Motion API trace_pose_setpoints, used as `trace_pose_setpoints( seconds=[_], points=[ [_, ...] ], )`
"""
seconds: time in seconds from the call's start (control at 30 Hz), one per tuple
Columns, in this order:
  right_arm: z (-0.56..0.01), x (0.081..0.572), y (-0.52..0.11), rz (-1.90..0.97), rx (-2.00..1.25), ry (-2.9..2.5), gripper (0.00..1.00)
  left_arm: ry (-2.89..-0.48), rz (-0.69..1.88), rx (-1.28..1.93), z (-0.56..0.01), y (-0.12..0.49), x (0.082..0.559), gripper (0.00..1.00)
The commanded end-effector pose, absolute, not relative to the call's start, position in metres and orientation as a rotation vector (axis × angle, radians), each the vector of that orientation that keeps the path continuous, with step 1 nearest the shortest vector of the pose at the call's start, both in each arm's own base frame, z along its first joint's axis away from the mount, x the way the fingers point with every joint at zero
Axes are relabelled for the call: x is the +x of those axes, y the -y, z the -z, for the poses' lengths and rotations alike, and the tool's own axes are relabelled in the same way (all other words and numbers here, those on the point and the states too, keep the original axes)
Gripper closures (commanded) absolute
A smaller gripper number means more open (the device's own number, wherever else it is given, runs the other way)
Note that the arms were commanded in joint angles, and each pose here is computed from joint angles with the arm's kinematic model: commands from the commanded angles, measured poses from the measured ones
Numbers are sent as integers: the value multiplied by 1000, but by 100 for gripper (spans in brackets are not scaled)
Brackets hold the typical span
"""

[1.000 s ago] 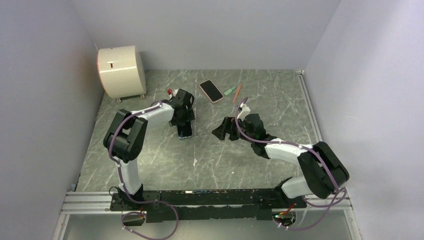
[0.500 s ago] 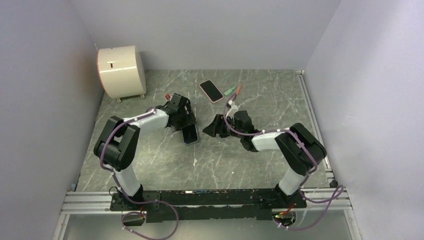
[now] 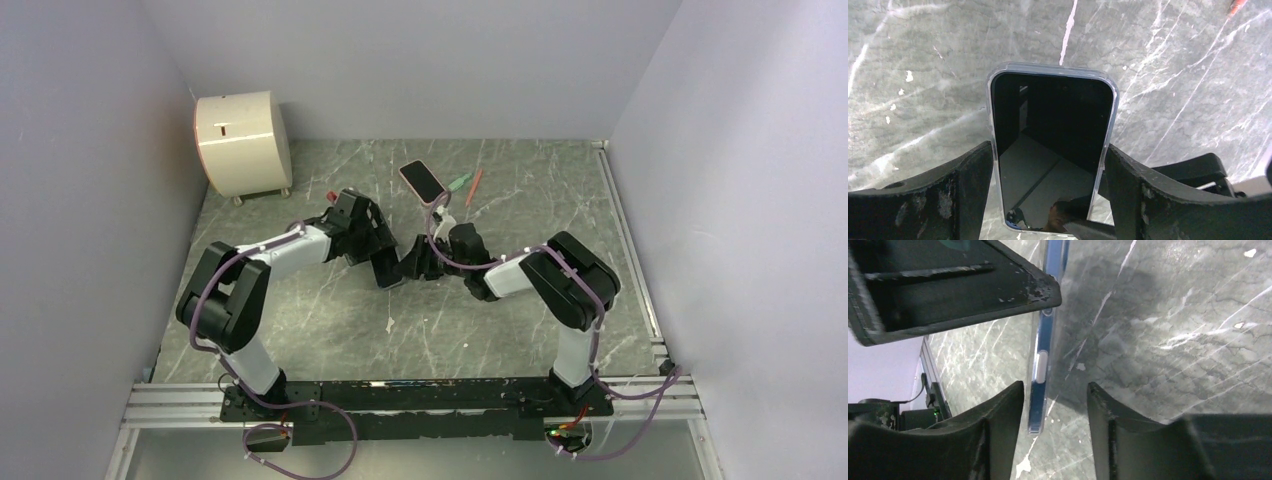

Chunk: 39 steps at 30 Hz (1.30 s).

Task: Take the phone out of the phone case
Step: Pick up the phone at the center of the board, then adjust the phone.

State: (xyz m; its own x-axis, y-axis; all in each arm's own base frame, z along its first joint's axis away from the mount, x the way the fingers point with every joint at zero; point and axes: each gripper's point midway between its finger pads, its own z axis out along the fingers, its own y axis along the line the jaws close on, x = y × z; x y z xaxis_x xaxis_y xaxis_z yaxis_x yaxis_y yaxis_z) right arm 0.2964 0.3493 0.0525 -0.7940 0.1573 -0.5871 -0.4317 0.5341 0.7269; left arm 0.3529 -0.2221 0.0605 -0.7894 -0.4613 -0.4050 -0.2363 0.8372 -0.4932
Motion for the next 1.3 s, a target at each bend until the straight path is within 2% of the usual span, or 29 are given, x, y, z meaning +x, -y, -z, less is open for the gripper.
trace_pose_setpoints(
  seconds=[0.0, 0.23, 0.33, 0.43, 0.57, 0.63, 0.93, 1.27],
  points=[
    [-80, 303, -364, -1341, -275, -2050, 52, -2376, 750, -505, -102, 240, 362, 58],
    [-96, 296, -364, -1367, -332, -2005, 100, -2347, 758, -474, -113, 237, 359, 56],
    [-106, 292, -364, -1399, -354, -1977, 100, -2324, 761, -417, -120, 235, 358, 49],
    [-119, 289, -360, -1434, -366, -1935, 100, -2295, 762, -362, -126, 230, 355, 31],
    [-135, 293, -347, -1429, -348, -1903, 100, -2217, 779, -227, -147, 220, 350, 13],
    [-143, 294, -340, -1423, -347, -1885, 100, -2163, 791, -164, -159, 216, 347, 8],
    [-188, 292, -310, -1404, -416, -1764, 100, -1910, 938, 76, -207, 203, 320, 6],
    [-239, 267, -308, -1503, -521, -1565, 100, -1761, 1169, 263, -234, 221, 290, 6]
  ],
)
